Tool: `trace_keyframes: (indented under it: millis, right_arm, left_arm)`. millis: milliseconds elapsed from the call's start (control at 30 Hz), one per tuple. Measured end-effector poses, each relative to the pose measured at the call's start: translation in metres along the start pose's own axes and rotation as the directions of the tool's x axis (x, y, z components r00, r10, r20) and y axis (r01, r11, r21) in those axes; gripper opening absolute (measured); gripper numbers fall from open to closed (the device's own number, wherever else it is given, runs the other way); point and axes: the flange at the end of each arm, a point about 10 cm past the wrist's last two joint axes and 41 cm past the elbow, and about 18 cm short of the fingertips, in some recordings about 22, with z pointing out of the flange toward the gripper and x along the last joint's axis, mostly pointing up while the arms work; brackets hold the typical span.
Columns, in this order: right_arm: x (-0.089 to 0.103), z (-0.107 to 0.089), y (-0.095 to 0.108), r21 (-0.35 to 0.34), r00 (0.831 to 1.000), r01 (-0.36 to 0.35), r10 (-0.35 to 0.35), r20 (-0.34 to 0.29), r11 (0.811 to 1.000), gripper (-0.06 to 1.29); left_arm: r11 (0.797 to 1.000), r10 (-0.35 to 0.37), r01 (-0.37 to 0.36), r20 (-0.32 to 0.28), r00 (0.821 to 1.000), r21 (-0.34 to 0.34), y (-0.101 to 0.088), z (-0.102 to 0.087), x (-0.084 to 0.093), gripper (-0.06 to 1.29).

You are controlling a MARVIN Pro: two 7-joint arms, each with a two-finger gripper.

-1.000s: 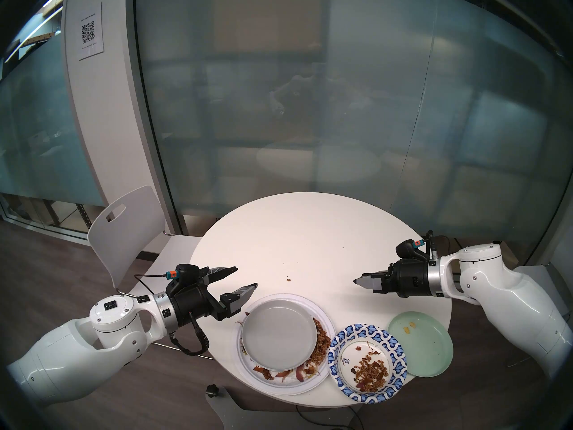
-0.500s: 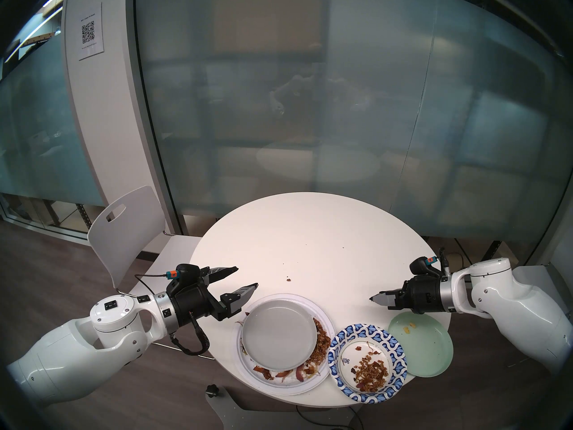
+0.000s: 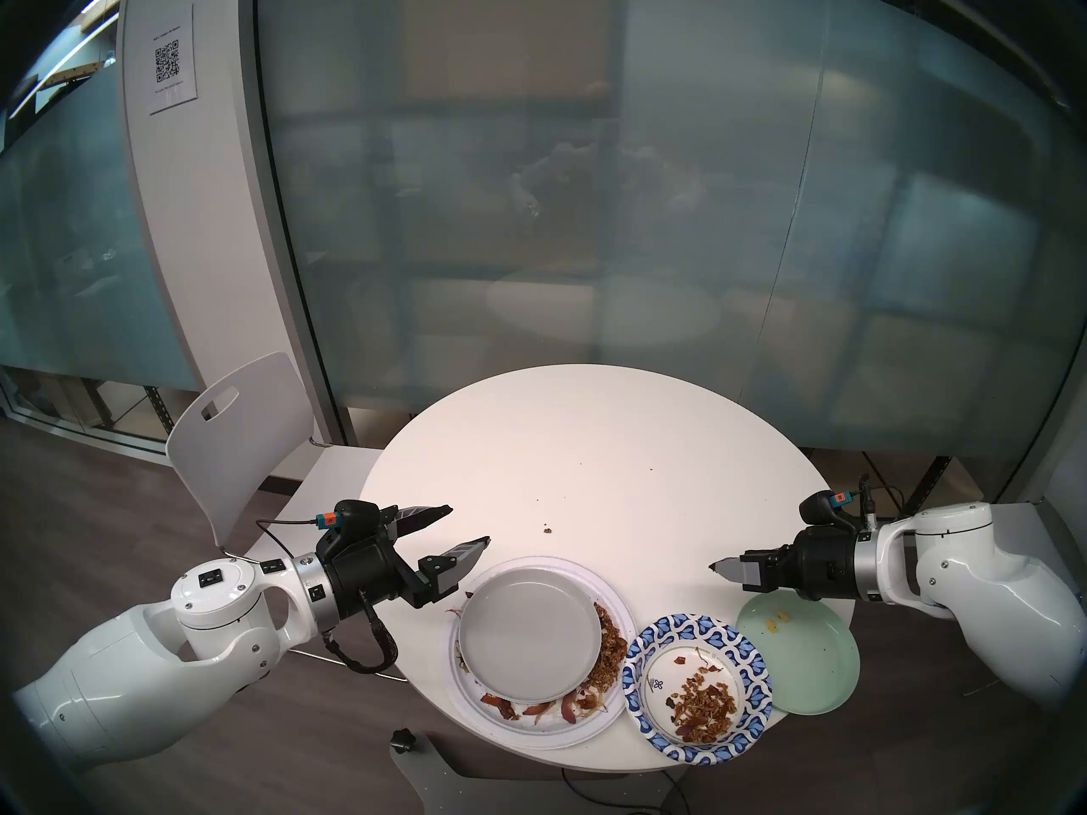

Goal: Stack the plates into one stack

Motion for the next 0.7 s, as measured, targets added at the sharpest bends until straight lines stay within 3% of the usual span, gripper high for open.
trace_keyframes:
  millis: [33,233,400,700]
  right_arm:
    - [0.0,-0.002,-0.001,-0.004,1.0,-0.004,0.003,-0.008,1.0,1.19]
    - [-0.005,-0.011,-0.005,-0.027,0.998,-0.032,0.031,-0.049,0.999,1.2]
    - [-0.017,-0.021,0.004,-0.088,0.996,-0.072,0.067,-0.059,0.993,1.2]
    - [-0.043,-0.044,0.027,-0.211,0.987,-0.156,0.148,-0.056,0.965,1.2]
  left_arm:
    - [1.0,0.0,0.0,0.0,1.0,0.0,0.0,0.0,0.0,1.21]
    - [1.0,0.0,0.0,0.0,1.0,0.0,0.0,0.0,0.0,1.21]
    - [1.0,0.0,0.0,0.0,1.0,0.0,0.0,0.0,0.0,1.21]
    - [1.0,0.0,0.0,0.001,1.0,-0.001,0.0,0.0,0.0,1.21]
